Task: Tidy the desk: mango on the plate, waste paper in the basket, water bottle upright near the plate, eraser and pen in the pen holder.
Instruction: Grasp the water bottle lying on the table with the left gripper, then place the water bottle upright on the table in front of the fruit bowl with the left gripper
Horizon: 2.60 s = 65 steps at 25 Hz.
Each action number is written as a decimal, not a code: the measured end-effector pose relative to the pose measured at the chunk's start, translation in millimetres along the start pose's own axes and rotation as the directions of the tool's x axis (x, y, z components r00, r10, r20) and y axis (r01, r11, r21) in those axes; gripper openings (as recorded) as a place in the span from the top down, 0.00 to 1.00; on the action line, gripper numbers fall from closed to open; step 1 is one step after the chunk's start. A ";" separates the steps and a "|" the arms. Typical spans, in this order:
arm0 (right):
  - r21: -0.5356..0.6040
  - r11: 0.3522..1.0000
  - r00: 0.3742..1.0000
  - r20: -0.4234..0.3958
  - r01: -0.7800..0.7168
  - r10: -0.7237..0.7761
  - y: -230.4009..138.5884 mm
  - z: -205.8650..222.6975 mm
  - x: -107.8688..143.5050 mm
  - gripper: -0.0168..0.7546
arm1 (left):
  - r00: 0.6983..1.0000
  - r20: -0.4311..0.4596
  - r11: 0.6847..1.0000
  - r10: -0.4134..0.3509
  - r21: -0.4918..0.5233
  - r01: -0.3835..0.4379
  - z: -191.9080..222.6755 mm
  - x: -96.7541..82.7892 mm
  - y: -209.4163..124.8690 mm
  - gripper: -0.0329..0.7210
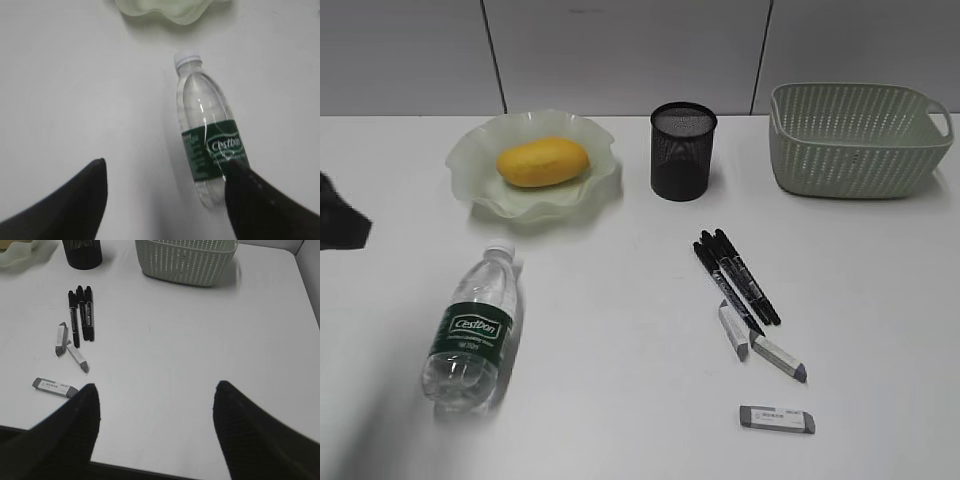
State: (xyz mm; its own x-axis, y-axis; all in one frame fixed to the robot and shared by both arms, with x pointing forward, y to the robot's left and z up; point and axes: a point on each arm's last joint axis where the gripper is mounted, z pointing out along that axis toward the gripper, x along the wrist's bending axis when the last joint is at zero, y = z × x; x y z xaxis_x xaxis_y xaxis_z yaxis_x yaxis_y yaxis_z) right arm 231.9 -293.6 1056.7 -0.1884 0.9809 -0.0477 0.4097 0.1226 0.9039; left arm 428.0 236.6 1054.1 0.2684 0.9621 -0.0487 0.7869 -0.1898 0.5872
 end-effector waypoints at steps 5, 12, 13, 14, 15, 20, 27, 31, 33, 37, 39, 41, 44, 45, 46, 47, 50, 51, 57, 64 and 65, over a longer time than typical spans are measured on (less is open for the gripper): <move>-0.001 1.000 1.000 0.000 0.000 0.000 0.1 0.0 0.0 0.26 | 1.000 0.001 0.998 -0.011 0.065 0.010 48.3 -3.0 37.0 0.22; -0.002 1.000 1.000 0.000 0.000 0.000 0.2 0.0 0.0 0.26 | 1.000 0.012 0.998 -0.006 0.056 0.005 68.9 -7.9 52.8 0.22; -0.002 1.000 1.000 0.000 -0.001 0.001 0.2 0.0 0.0 0.26 | 1.000 0.014 0.999 -0.004 0.047 0.003 68.6 -8.6 53.5 0.22; -0.002 1.000 1.000 0.000 -0.001 0.001 0.2 0.0 0.0 0.26 | 1.000 0.015 0.999 -0.003 0.040 0.002 68.3 -9.0 54.1 0.22; -0.002 1.000 1.000 0.000 -0.001 0.001 0.2 0.0 0.0 0.26 | 1.000 0.016 0.999 -0.002 0.038 0.001 68.3 -9.3 54.3 0.22; -0.003 1.000 1.000 0.000 -0.001 0.001 0.3 0.0 0.0 0.28 | 1.000 0.018 0.999 -0.005 0.036 0.005 70.9 -9.7 55.2 0.22; -0.003 1.000 1.000 0.000 -0.001 0.001 0.3 0.0 0.0 0.33 | 0.999 0.042 0.982 -0.024 0.191 0.016 133.3 -23.2 41.9 0.21; -0.003 1.000 1.000 0.000 -0.001 0.001 0.3 0.0 0.0 0.35 | 0.998 0.042 0.958 -0.039 0.285 0.026 172.8 -30.3 36.0 0.18; -0.003 1.000 1.000 0.000 -0.002 0.002 0.3 0.0 0.0 0.35 | 0.998 0.037 0.951 -0.053 0.307 0.039 186.1 -31.3 37.9 0.17; -0.003 1.000 1.000 0.000 -0.002 0.002 0.3 0.0 0.0 0.35 | 0.997 0.030 0.937 -0.070 0.344 0.055 205.4 -32.6 37.7 0.19; -0.003 1.000 1.000 0.000 -0.002 0.002 0.3 0.0 0.0 0.35 | 0.997 0.030 0.934 -0.073 0.352 0.058 208.1 -33.1 36.7 0.29; -0.003 1.000 1.000 0.000 -0.002 0.002 0.3 0.0 0.0 0.35 | 0.997 0.030 0.934 -0.071 0.352 0.056 207.8 -33.0 36.9 0.39; -0.004 1.000 1.000 0.000 -0.002 0.002 0.2 -0.1 0.0 0.35 | 0.997 0.032 0.948 -0.066 0.314 0.052 198.2 -32.3 32.2 0.38; -0.004 1.000 1.000 0.000 -0.002 0.002 0.2 -0.1 0.0 0.35 | 0.997 0.038 0.965 -0.065 0.257 0.053 188.0 -31.5 31.8 0.38; -0.004 1.000 1.000 0.000 -0.002 0.002 0.2 -0.1 0.0 0.35 | 0.997 0.044 0.982 -0.065 0.180 0.056 174.9 -29.7 28.5 0.39; -0.004 1.000 1.000 0.000 -0.002 0.002 0.2 -0.1 0.0 0.35 | 0.997 0.051 0.993 -0.063 0.099 0.058 158.9 -27.2 22.1 0.39; -0.004 1.000 1.000 0.000 -0.002 0.002 0.2 -0.1 0.0 0.35 | 0.997 0.073 0.954 -0.005 -0.299 0.027 116.2 -19.5 5.6 0.42; -0.004 1.000 1.000 0.000 -0.002 0.002 0.2 -0.1 0.0 0.35 | 0.997 0.065 0.915 0.041 -0.403 -0.012 108.8 -17.4 -3.0 0.43; -0.004 1.000 1.000 0.000 -0.002 0.002 0.2 -0.1 0.0 0.35 | 0.967 -0.076 0.712 0.245 -0.662 -0.232 115.6 -17.2 -8.6 0.44; -0.004 1.000 1.000 0.000 -0.002 0.002 0.2 -0.1 0.0 0.37 | 0.961 -0.084 0.728 0.263 -0.637 -0.255 152.7 -17.0 -21.4 0.44; -0.004 1.000 1.000 0.000 -0.002 0.002 0.2 -0.1 0.0 0.37 | 0.961 -0.084 0.725 0.264 -0.640 -0.255 153.6 -17.2 -21.3 0.44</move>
State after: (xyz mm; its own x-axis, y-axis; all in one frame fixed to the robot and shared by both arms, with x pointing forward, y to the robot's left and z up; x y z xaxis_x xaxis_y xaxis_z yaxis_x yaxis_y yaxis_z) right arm 231.9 -293.6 1056.9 -0.1874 0.9812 -0.0463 0.4069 0.1205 0.9055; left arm 492.0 194.1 918.3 0.4183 0.8910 0.1761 0.1464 -0.2575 0.9551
